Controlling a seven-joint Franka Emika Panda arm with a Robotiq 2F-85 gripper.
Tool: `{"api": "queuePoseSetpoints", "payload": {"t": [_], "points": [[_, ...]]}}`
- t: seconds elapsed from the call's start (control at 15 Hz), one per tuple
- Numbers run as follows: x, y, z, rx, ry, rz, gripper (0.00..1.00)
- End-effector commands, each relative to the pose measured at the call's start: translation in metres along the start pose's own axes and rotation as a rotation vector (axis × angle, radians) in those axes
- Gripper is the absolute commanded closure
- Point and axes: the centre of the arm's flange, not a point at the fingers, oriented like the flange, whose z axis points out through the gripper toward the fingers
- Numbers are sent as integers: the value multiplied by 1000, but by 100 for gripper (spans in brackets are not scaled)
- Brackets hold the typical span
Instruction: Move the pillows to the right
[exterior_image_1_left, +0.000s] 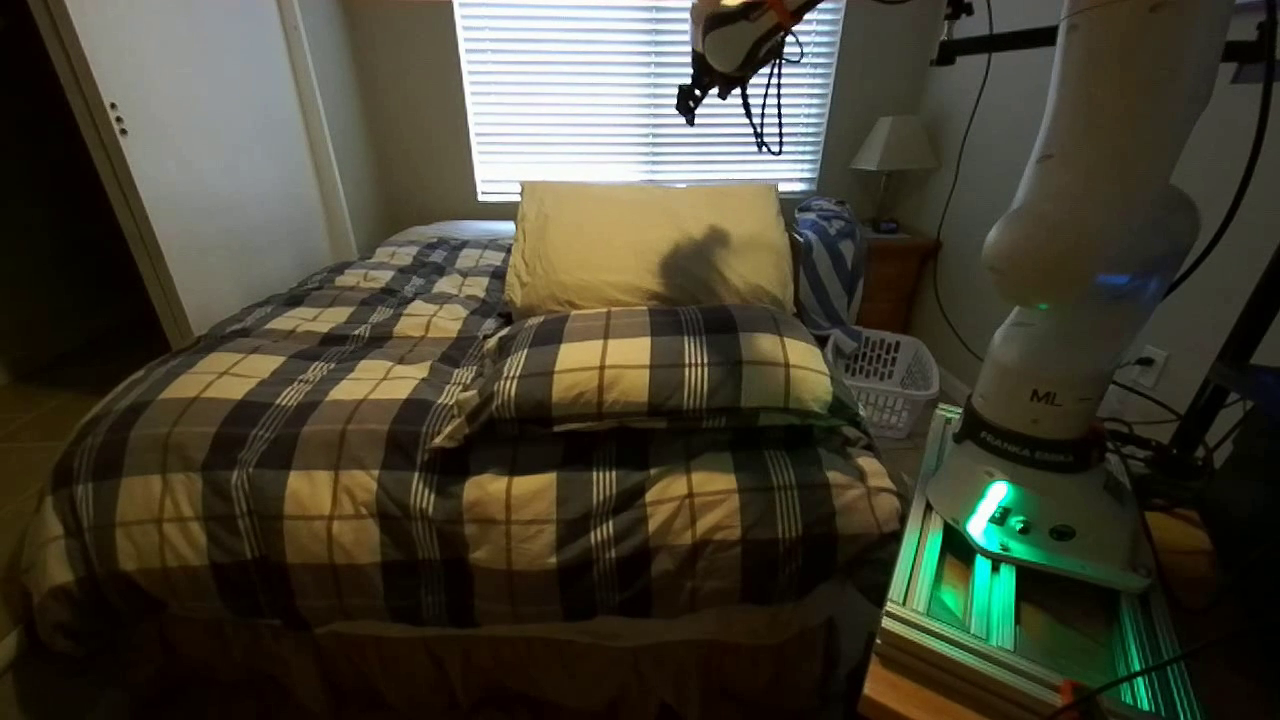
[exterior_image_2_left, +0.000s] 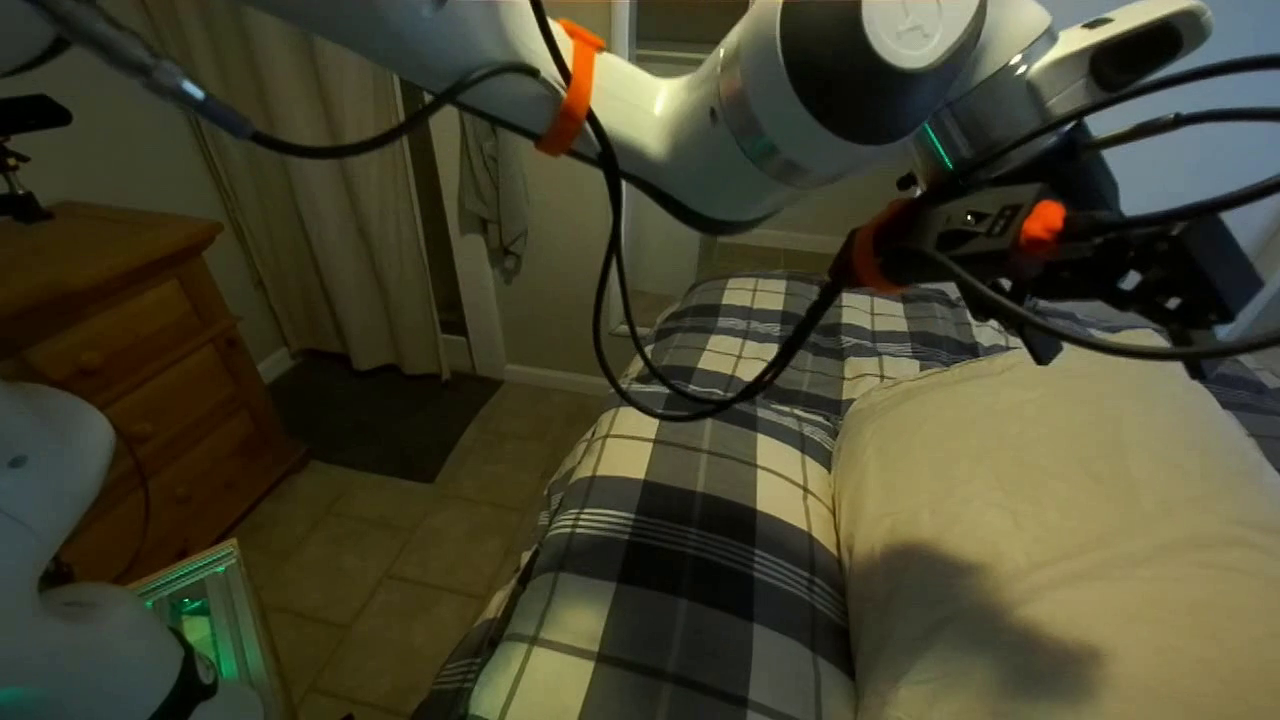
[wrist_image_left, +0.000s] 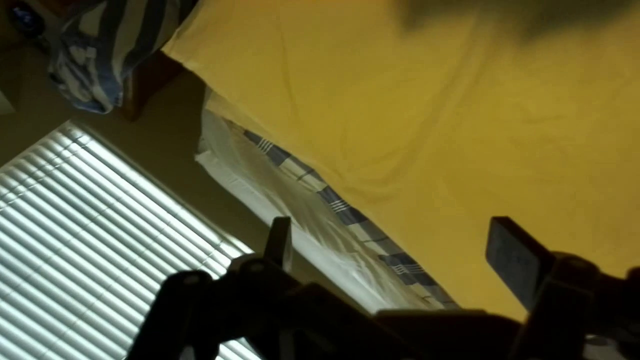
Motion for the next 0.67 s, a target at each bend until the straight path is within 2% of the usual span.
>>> {"api": "queuePoseSetpoints", "payload": {"t": [0.0, 0.2, 0.4, 0.6], "points": [[-6, 8, -29, 158, -122, -45, 0], [-14, 6, -41, 237, -228, -84, 0], [-22, 9, -50, 236, -293, -97, 0], [-27, 9, -56, 230, -315, -88, 0]]}}
